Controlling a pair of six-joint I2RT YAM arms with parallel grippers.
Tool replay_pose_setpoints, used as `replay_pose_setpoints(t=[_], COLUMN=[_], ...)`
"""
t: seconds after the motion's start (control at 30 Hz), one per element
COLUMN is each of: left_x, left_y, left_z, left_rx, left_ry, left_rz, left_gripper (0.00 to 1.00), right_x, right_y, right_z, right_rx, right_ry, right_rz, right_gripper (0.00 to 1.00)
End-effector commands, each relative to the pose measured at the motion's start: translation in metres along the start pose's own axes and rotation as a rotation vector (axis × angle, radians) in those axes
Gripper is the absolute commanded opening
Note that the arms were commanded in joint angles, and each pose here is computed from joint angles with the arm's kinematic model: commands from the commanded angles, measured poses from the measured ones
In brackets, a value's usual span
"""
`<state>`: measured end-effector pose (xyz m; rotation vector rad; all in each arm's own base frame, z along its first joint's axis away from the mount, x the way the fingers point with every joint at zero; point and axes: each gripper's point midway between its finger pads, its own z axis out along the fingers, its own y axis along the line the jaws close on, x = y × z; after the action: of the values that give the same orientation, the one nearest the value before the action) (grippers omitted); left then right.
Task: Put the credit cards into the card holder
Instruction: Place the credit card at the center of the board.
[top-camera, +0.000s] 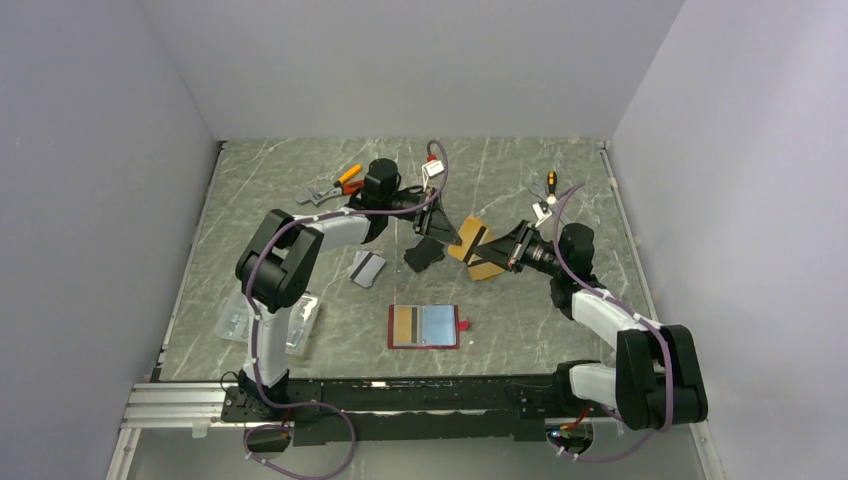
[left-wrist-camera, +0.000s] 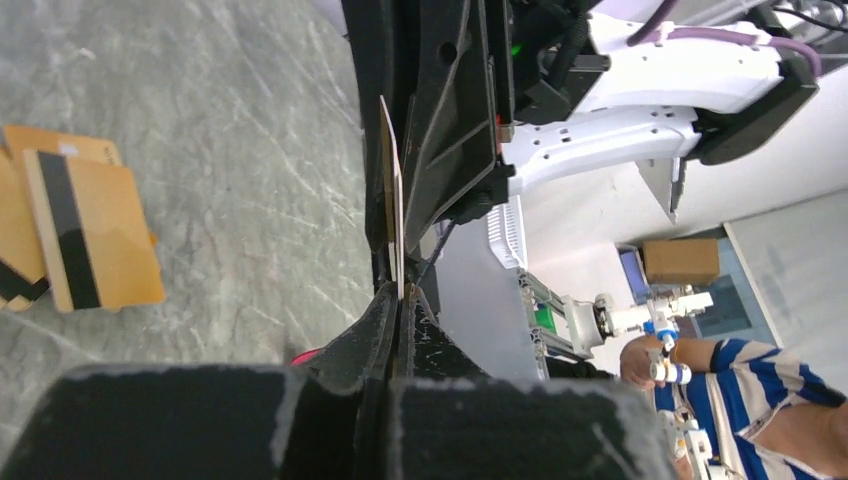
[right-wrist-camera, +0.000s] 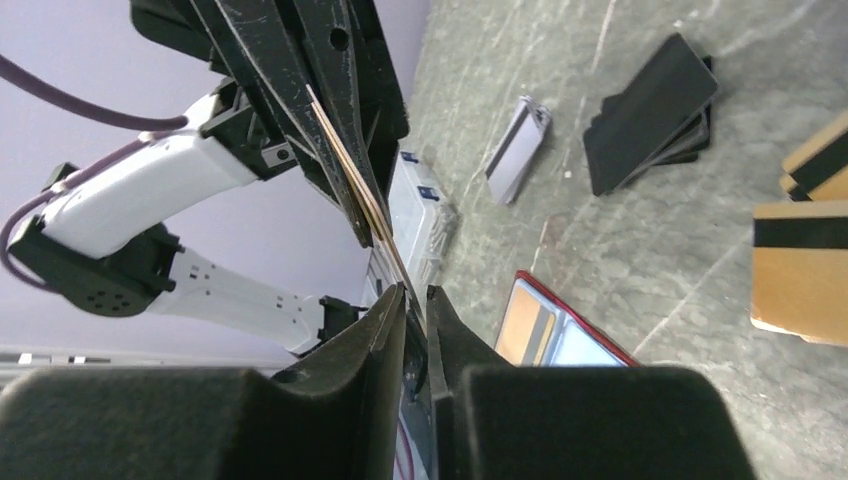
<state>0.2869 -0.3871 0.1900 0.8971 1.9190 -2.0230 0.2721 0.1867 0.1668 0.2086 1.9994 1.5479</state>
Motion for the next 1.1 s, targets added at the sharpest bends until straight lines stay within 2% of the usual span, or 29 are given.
replay_pose_setpoints(t=[0.0,0.1,0.23,0.5,0.6,0.67,0.87,1.07], left_x=[-0.006,-0.007,-0.007,-0.004,-0.003,-0.003,-0.007,-0.018], left_y=[-0.055,-0.061,-0.066,-0.077,-0.083,-0.09,-0.102,-0.1], left_z=[0.004,0.004,0.003,0.001,-0.001,-0.001,-0.001,0.002], left_rx=[0.143,0.146,0.148,0.154,0.163,0.174,0.187,0.199], left_ry=[0.052,0.049,0.044,0.049,0.052,0.05,0.043,0.03], left_rz=[0.145,0.15,0.157,0.171,0.18,0.197,0.204,0.198], left_gripper=[0.0,0.0,0.0,0.0,0.09,0.2,0.41,0.43], right_x=[-0.015,-0.02,-0.023,-0.03,-0.03,-0.03,-0.022,-0.006], right_y=[0.041,0.053,0.059,0.062,0.052,0.048,0.047,0.051], right_z=[0.0,-0.002,-0.002,0.006,0.006,0.005,0.004,0.009], right_rx=[-0.117,-0.144,-0.151,-0.128,-0.079,-0.056,-0.067,-0.081], right_ry=[-0.031,-0.047,-0.065,-0.097,-0.107,-0.114,-0.08,0.009], right_rz=[-0.092,-0.109,-0.12,-0.123,-0.115,-0.112,-0.11,-0.139], right_gripper=[0.19,0.24,0.25,0.21,0.16,0.13,0.06,0.06])
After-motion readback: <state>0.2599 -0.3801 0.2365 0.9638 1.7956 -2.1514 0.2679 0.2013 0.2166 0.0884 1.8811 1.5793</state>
